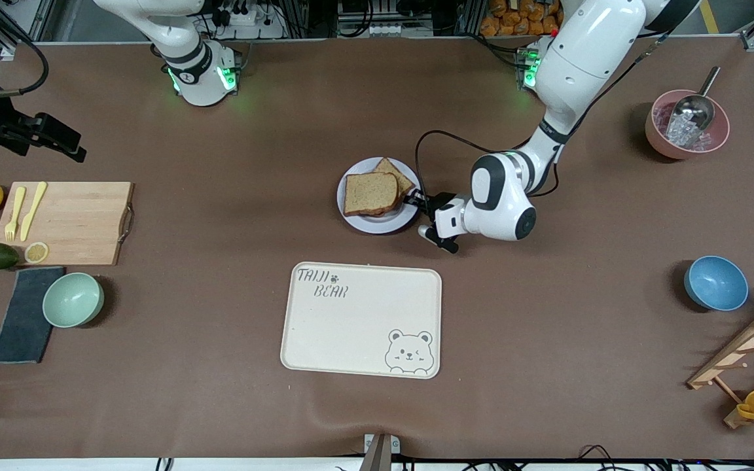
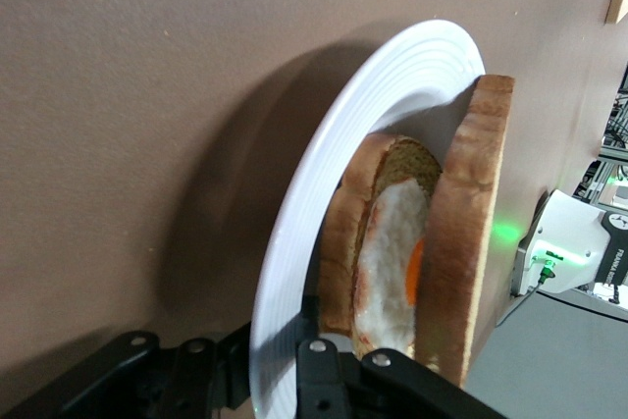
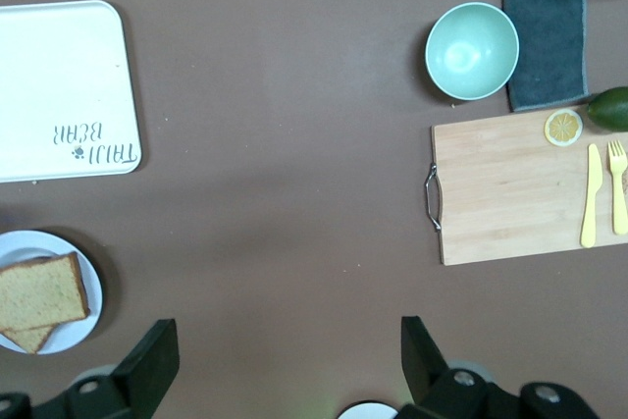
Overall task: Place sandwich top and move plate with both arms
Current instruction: 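Slide the plate with the left gripper onto the bear-printed tray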
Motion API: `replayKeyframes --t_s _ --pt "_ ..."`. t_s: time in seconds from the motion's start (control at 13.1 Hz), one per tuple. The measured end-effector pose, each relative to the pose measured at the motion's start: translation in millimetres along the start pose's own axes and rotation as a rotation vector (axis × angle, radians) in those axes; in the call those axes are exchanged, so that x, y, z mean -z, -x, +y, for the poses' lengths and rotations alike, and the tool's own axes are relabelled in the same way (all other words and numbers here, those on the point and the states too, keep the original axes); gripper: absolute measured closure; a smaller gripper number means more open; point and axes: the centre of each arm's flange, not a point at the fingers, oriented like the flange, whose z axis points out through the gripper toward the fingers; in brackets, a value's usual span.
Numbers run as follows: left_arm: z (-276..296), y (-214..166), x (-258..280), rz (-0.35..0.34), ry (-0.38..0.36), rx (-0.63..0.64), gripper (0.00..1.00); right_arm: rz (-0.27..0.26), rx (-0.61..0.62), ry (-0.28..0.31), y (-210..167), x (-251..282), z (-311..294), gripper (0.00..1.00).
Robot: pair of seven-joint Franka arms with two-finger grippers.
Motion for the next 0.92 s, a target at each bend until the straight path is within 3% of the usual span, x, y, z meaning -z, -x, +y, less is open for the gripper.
replayKeyframes --t_s 0.46,0.92 --pt "22.9 -10.7 38.7 0.092 0.026 0.065 0.92 -0.002 0.009 0.0 -0.3 -0.8 1.4 0.0" --pt "40.8 -26.5 56.6 0.194 0.142 0.127 0.92 -0.004 0.01 0.001 -0.3 -1.9 1.3 0.0"
